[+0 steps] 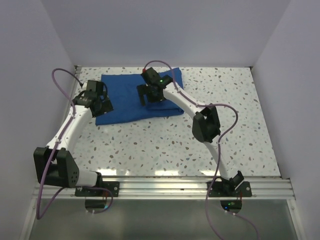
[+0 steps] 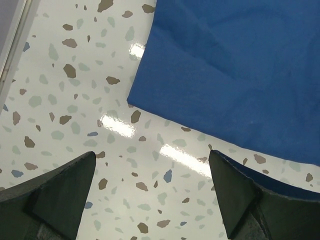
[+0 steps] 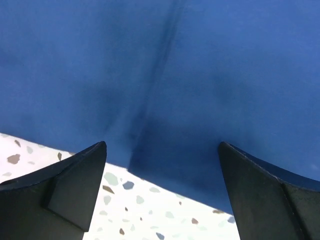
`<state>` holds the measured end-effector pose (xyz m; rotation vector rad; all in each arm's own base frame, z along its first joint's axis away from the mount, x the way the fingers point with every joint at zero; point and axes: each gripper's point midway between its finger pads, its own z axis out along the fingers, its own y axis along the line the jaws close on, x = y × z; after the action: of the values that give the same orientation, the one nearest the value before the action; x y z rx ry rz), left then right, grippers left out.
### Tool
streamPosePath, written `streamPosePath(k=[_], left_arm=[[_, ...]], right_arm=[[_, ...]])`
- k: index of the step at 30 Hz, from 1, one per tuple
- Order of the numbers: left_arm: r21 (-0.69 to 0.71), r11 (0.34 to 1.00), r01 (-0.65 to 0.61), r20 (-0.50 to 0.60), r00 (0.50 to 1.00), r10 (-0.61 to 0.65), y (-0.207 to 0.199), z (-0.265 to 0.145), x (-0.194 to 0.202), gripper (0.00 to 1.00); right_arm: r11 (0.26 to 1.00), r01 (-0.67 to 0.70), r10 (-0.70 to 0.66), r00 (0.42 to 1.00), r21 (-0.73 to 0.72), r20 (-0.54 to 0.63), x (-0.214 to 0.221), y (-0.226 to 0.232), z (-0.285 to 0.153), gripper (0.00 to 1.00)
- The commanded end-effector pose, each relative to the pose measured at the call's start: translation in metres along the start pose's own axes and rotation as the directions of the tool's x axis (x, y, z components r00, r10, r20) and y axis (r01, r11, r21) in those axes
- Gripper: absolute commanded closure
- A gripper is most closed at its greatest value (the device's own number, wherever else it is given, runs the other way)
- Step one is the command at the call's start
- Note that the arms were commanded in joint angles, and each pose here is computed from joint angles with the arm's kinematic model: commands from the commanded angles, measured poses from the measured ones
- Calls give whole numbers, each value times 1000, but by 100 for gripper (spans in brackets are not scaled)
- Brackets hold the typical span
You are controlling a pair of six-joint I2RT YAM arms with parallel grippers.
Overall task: Open and lay out the surgical kit
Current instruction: Open the surgical kit at the center of the board.
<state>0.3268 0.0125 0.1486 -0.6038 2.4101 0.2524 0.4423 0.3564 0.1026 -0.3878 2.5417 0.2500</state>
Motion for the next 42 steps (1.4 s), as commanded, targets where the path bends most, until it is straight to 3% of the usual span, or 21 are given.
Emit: streamPosePath(k=[1,5,6,8,9,11,12,16,19,22,24,29,30,34,36,37,38,42], left_arm=[[53,998,22,29,999,-24,-6,-12,-8,0],[56,998,4,30,1000,-6,-2,-15,-3,0],[60,998,2,32,999,-4,-2,-16,-3,0],[62,998,-2,36,999,0,-1,-17,-2,0],[62,998,-6,35,999,4,0,-17,-1,0],[62,998,-8,37,999,6,0,-16,0,0],[66,998,-11,35,999,9,0,-15,1,0],[78,997,-14,22,1000,12,-4,-11,6,0],[85,996,-11,23,1000,9,-6,-10,5,0],[94,996,-10,43,999,6,-9,-10,-1,0],[97,995,-13,53,999,8,-10,-9,-6,0],[105,994,-32,61,998,25,-19,-2,-15,0],[108,994,-35,65,997,28,-21,0,-17,0],[164,983,-78,119,991,59,-41,10,-36,0],[244,964,-102,163,985,63,-61,11,-49,0],[269,955,-129,176,981,83,-70,14,-55,0],[321,936,-145,187,978,87,-82,12,-60,0],[354,916,-188,284,955,86,-111,22,-102,0]], right_arm=[[998,51,-53,997,26,64,-13,16,1,2],[991,70,-77,995,118,58,-6,5,14,10],[982,78,-90,994,175,60,-5,-4,15,17],[964,108,-120,992,242,35,2,-17,19,36],[948,112,-129,991,297,37,1,-28,18,60],[932,121,-142,989,341,36,1,-36,12,90],[924,127,-149,988,360,33,2,-40,11,97],[918,128,-166,984,376,71,-12,-42,-3,100],[907,72,-151,975,415,161,-40,-50,-33,100],[885,-45,-103,951,464,291,-76,-84,-92,100],[854,-167,-28,931,493,363,-87,-133,-136,100],[737,-317,79,917,596,391,-54,-248,-190,100],[701,-304,101,938,645,332,-26,-275,-181,100],[653,-310,175,949,691,261,30,-314,-176,100],[651,-283,204,959,705,196,58,-321,-162,54],[661,-272,216,962,699,170,67,-319,-157,25],[668,-258,224,964,698,142,75,-318,-150,2],[715,-276,300,951,643,75,101,-303,-130,1]])
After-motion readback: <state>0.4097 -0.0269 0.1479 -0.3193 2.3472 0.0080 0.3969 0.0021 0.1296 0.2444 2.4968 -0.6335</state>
